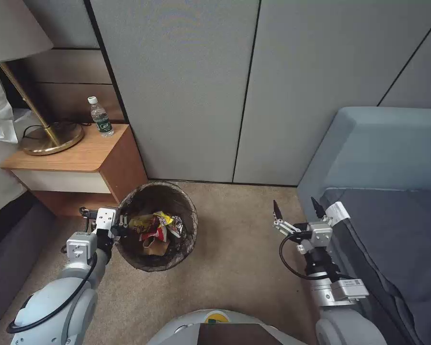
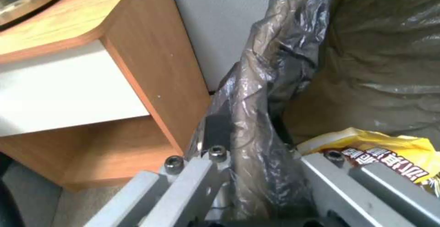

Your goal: Pick up the trash bin, then pick up the garbage from the floor and place it into the trash bin.

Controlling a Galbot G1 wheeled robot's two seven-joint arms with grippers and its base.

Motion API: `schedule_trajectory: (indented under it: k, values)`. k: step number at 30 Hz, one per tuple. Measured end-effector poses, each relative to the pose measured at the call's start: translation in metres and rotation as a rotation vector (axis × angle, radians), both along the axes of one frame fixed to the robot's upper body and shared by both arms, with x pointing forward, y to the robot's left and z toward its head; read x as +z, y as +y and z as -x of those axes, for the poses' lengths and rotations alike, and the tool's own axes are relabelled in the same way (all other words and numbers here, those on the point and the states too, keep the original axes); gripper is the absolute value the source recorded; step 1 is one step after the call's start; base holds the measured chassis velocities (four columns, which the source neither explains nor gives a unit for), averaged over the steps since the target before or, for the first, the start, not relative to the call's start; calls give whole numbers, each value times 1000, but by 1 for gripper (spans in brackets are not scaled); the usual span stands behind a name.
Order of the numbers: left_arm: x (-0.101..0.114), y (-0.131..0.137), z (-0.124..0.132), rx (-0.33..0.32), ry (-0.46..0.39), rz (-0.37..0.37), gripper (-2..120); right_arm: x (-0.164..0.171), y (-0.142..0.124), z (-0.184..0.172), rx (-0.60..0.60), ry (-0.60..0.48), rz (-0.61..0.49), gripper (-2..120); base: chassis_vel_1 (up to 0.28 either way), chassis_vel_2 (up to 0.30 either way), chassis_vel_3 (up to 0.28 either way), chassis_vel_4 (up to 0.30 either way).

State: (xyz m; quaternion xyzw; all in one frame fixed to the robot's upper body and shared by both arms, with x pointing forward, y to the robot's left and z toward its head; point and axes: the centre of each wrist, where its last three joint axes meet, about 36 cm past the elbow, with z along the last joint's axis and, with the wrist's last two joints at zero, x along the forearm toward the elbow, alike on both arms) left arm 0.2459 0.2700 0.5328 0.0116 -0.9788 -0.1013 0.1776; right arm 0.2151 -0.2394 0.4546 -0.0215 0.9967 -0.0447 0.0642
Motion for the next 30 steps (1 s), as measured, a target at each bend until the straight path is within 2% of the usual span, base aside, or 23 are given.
schedule_trajectory:
  k: [12, 22, 30]
  values:
    - [-2, -1, 2, -2, 8, -3, 3, 8, -20, 8, 19, -3, 5, 100, 3, 4, 4, 4]
    - [-1, 3, 3, -14, 11, -7, 3, 6, -17, 9, 33, 8, -2, 100, 48, 50, 53, 42]
    - [-2, 4, 4, -7, 22, 17, 3, 8, -27, 5, 35, 16, 13, 100, 51, 42, 33, 37]
